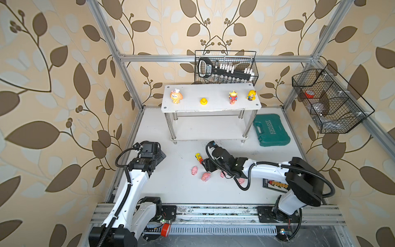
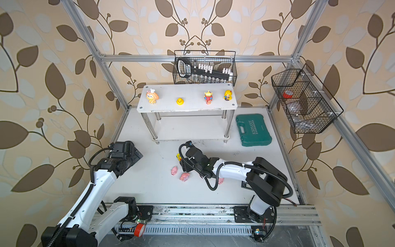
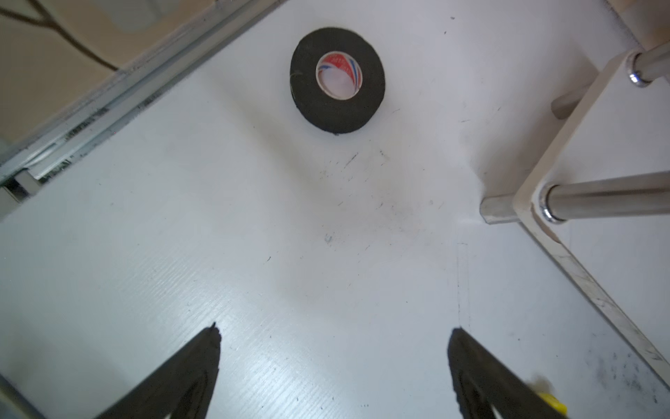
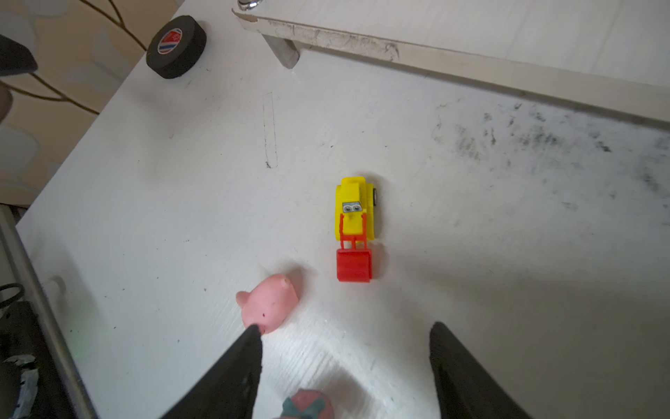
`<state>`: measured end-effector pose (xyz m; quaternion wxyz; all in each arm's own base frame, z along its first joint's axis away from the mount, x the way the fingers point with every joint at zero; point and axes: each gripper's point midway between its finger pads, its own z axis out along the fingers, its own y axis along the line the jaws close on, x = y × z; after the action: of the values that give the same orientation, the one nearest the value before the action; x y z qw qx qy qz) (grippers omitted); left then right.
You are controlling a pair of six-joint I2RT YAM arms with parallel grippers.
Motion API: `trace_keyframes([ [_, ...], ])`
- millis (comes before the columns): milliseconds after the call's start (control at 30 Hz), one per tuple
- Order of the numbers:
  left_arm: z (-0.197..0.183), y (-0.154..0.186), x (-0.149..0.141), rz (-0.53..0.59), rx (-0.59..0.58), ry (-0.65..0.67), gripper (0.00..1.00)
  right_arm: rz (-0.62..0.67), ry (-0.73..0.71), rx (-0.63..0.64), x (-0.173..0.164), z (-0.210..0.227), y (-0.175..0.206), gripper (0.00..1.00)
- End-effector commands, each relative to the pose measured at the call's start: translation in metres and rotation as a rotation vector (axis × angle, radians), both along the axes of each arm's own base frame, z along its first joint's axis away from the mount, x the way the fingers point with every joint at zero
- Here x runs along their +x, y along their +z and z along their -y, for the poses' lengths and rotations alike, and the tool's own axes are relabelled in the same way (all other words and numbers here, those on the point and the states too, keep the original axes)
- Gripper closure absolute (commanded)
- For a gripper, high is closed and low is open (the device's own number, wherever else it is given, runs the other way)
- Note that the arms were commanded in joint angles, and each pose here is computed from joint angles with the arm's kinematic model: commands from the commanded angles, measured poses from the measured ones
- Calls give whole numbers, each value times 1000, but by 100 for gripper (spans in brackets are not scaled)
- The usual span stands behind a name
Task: Organize plastic toys on shelves
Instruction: Pick up the plastic toy at the center of the board.
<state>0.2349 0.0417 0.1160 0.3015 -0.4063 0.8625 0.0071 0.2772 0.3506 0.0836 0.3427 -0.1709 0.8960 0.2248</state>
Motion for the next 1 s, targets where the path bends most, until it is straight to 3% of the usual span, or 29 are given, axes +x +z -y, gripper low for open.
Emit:
trace_keyframes([
  [0, 5, -10, 5, 60, -12, 25, 1, 25, -35, -21, 15, -15, -6, 29],
  [267, 17, -28, 6, 33, 103, -82, 1, 23, -41, -123, 33, -28, -37, 28],
  [433, 20, -31, 6, 35, 94, -105, 1, 18, -47, -152, 45, -32, -48, 29],
  [967, 25, -30, 6, 80, 72, -134, 1, 5, -40, -233, 48, -32, -77, 53],
])
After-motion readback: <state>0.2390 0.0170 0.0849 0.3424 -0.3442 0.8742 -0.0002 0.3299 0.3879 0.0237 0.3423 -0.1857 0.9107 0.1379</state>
